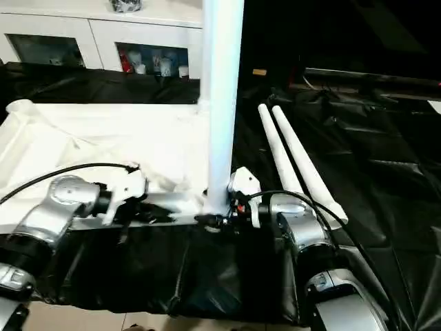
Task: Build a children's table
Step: Rotate leg to tighten
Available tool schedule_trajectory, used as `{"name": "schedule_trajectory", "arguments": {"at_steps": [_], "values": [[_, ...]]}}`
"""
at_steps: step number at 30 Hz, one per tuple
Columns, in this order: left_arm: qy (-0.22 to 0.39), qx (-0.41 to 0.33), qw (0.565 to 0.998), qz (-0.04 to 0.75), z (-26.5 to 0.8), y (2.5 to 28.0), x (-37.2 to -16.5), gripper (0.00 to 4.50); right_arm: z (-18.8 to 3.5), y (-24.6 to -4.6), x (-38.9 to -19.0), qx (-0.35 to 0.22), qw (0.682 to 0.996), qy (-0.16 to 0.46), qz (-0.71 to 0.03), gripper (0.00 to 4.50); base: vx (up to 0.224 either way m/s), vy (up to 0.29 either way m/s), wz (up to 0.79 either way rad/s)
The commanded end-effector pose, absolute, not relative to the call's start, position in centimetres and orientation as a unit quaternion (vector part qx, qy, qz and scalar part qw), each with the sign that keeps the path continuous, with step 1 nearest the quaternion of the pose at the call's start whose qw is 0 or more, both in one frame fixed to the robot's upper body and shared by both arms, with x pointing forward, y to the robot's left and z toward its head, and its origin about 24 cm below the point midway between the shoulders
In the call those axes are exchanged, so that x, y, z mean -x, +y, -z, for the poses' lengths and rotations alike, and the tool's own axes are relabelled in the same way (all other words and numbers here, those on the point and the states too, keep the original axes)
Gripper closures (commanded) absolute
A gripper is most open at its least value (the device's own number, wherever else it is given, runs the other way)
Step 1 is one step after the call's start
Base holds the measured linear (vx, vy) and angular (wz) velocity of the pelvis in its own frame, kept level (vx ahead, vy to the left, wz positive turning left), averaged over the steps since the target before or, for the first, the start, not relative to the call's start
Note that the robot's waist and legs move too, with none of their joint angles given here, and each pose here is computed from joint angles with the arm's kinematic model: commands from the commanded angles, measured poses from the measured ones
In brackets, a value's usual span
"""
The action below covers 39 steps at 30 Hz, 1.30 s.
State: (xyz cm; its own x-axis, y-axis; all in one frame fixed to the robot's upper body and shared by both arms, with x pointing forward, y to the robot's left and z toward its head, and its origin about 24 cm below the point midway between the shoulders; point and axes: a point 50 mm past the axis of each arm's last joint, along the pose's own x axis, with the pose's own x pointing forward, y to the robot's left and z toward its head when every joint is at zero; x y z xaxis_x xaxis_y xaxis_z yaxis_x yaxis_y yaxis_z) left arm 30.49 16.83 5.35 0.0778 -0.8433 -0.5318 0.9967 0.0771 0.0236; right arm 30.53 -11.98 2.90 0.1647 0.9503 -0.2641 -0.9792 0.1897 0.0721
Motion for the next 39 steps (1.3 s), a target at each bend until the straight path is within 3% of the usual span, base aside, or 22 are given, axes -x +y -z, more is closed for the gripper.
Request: {"name": "schedule_trajectory", "arguments": {"at_steps": [1,6,10,12,15,16,17,21,24,31,33,37,39], "values": [[0.203,-0.183,0.693,0.667,-4.8,16.6,-30.0,4.50,-2.6,-11.7,-30.2,0.056,0.740,0.146,-0.654,1.44,0.000,0.000,0.00],[0.202,-0.186,0.706,0.653,-4.7,16.6,-30.3,4.50,-2.3,-11.6,-30.1,0.028,0.755,0.148,-0.638,1.69,0.000,0.000,0.00],[0.201,-0.204,0.750,0.596,-4.2,16.1,-31.2,4.50,-1.5,-11.3,-30.6,0.030,0.817,0.141,-0.558,1.74,0.000,0.000,0.00],[0.198,-0.202,0.785,0.551,-3.8,14.8,-32.0,4.50,-0.7,-11.0,-31.5,0.025,0.878,0.142,-0.456,1.74,0.000,0.000,0.00],[0.184,-0.183,0.804,0.534,-3.7,13.1,-32.3,4.50,-0.3,-10.5,-32.1,-0.004,0.916,0.150,-0.373,1.75,0.000,0.000,0.00],[0.172,-0.177,0.815,0.524,-3.7,11.2,-32.5,4.50,0.1,-9.3,-32.4,-0.036,0.934,0.160,-0.317,1.75,0.000,0.000,0.00],[0.170,-0.177,0.816,0.523,-3.7,10.7,-32.5,4.50,0.2,-8.8,-32.4,-0.040,0.937,0.162,-0.306,1.75,0.000,0.000,0.00],[0.155,-0.164,0.826,0.516,-3.9,8.5,-32.6,4.50,0.0,-6.2,-32.3,-0.052,0.942,0.157,-0.293,1.75,0.000,0.000,0.00],[0.147,-0.161,0.826,0.520,-4.1,8.0,-32.6,4.50,-0.5,-5.9,-32.3,-0.035,0.939,0.131,-0.315,1.05,0.000,0.000,0.00],[0.155,-0.197,0.805,0.538,-3.8,10.4,-32.2,4.50,-1.4,-8.5,-32.9,0.001,0.940,0.096,-0.328,0.62,0.000,0.000,0.00],[0.162,-0.204,0.798,0.543,-3.8,11.4,-32.1,4.50,-1.6,-9.1,-32.9,0.009,0.928,0.095,-0.360,0.62,0.000,0.000,0.00],[0.172,-0.199,0.770,0.581,-4.3,13.7,-31.4,4.50,-2.1,-10.6,-31.9,0.032,0.869,0.100,-0.483,0.62,0.000,0.000,0.00],[0.173,-0.199,0.764,0.588,-4.4,14.1,-31.3,4.50,-2.2,-10.8,-31.6,0.036,0.857,0.100,-0.505,0.62,0.000,0.000,0.00]]}}
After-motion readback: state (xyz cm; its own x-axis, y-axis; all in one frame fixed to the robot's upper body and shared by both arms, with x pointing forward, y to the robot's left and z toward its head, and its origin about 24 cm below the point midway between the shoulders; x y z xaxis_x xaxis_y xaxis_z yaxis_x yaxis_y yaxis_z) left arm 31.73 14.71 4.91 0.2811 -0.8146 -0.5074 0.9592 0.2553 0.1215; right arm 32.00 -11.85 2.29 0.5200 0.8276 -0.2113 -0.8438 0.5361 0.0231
